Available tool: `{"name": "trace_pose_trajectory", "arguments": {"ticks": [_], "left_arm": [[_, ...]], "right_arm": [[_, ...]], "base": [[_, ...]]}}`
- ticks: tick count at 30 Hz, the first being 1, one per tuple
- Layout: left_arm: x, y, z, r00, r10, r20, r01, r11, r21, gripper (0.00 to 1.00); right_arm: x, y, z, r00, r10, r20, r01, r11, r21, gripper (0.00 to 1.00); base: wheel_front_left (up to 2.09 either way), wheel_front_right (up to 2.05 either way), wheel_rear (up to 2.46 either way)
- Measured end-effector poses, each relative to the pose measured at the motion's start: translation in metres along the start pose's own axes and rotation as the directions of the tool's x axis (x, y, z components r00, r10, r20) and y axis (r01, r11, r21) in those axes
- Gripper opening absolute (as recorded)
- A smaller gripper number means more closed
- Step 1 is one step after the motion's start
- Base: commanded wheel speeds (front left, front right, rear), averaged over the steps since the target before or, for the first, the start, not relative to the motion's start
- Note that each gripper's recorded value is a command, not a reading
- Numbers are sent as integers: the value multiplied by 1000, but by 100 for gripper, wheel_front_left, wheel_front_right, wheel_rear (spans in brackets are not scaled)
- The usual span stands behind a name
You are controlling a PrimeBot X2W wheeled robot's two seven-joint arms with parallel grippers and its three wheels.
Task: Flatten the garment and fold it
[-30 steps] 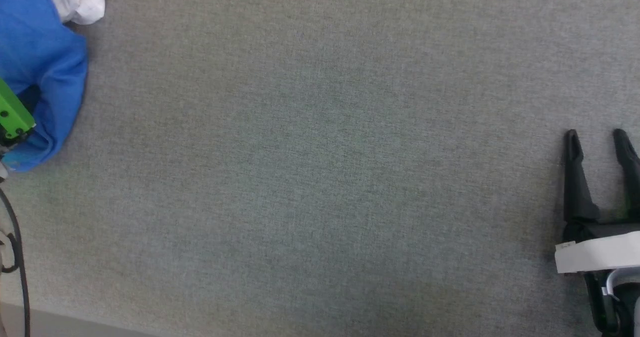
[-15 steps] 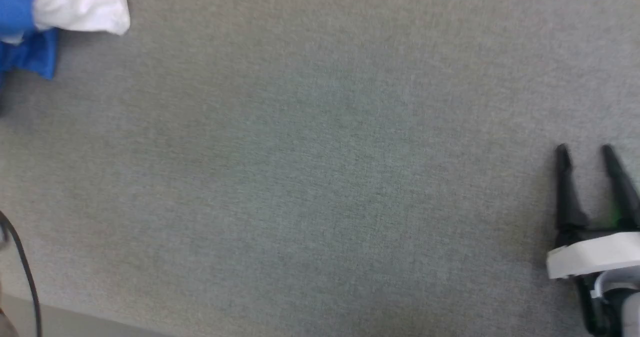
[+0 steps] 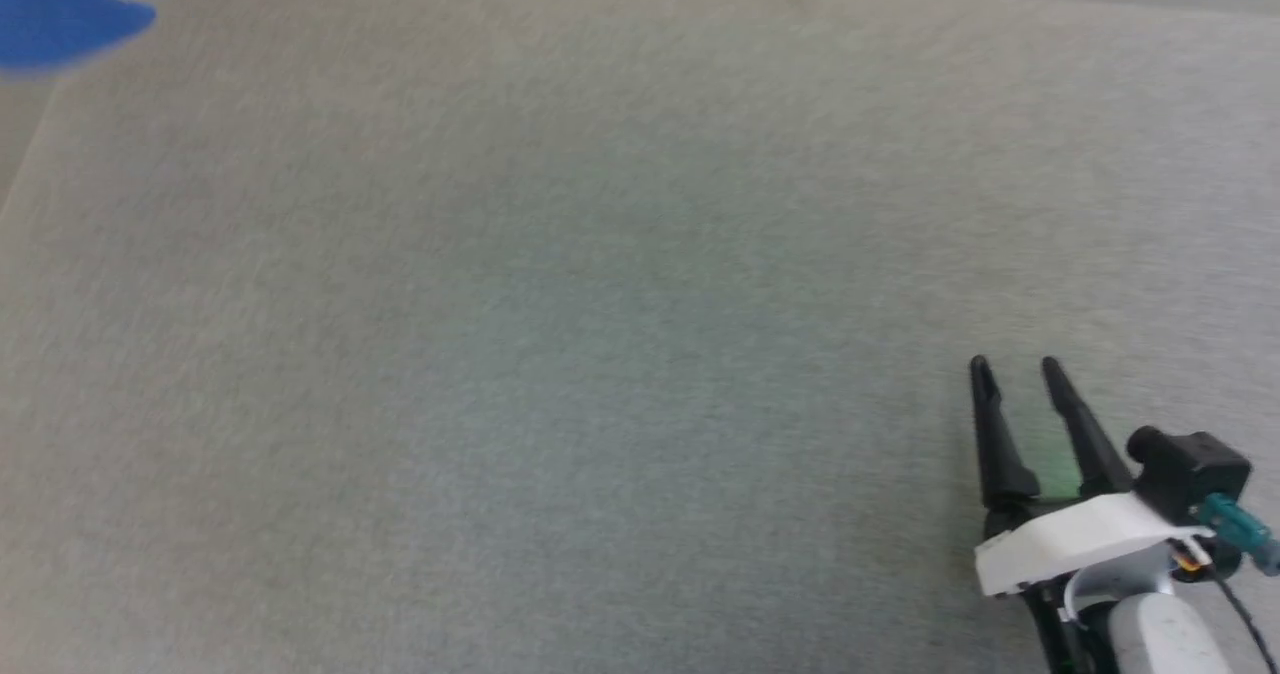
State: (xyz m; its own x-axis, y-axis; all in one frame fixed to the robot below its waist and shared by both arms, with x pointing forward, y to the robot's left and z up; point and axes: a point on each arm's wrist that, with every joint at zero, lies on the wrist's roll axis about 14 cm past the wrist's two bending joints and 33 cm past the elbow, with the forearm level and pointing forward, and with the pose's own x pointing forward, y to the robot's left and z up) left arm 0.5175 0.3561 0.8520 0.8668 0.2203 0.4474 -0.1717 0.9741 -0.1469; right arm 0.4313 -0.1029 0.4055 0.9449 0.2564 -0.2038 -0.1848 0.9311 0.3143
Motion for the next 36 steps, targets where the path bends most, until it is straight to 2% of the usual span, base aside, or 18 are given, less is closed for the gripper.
{"name": "trace_pose_trajectory", "arguments": {"ticks": [2,4,6,9,14,16,18,21,24,26,30,35,36], "left_arm": [[6,-37,14,996,-83,31,85,995,-49,0],[9,-76,19,985,-170,30,173,975,-139,0],[8,-120,16,961,-276,8,270,934,-235,0],[1,-174,7,914,-404,-30,373,868,-326,0],[-23,-239,-29,814,-561,-150,482,797,-364,0],[-41,-258,-64,759,-603,-244,501,781,-372,0],[-64,-269,-107,694,-624,-358,517,779,-356,0],[-104,-275,-168,581,-626,-521,531,776,-340,0],[-161,-269,-235,417,-595,-688,540,770,-339,0],[-212,-258,-280,273,-548,-791,519,776,-358,0],[-310,-241,-335,20,-483,-875,464,780,-420,0],[-393,-228,-357,-185,-428,-884,421,779,-465,0],[-401,-227,-356,-204,-429,-880,407,781,-475,24]], "right_arm": [[-6,-5,4,1000,-19,17,18,1000,6,100],[-13,-10,7,999,-39,31,39,999,13,100],[-21,-17,11,997,-64,46,63,998,14,100],[-31,-26,17,993,-98,71,96,995,23,100],[-50,-44,24,982,-159,101,156,987,34,100],[-56,-49,28,978,-177,112,174,984,35,100],[-60,-53,32,973,-191,128,188,982,35,100],[-64,-56,35,969,-203,140,200,979,37,100],[-64,-57,36,968,-205,143,202,979,37,100],[-64,-56,35,969,-204,142,201,979,36,100],[-64,-54,35,970,-198,141,194,980,35,100],[-65,-53,35,970,-196,143,193,981,35,100],[-65,-52,35,971,-195,142,192,981,35,100]], "base": [[0,0,0],[0,0,0],[0,0,0],[0,0,0],[0,0,0],[0,0,0],[0,0,0],[0,0,0],[0,0,0],[0,0,0],[0,0,0],[0,0,0],[0,0,0]]}}
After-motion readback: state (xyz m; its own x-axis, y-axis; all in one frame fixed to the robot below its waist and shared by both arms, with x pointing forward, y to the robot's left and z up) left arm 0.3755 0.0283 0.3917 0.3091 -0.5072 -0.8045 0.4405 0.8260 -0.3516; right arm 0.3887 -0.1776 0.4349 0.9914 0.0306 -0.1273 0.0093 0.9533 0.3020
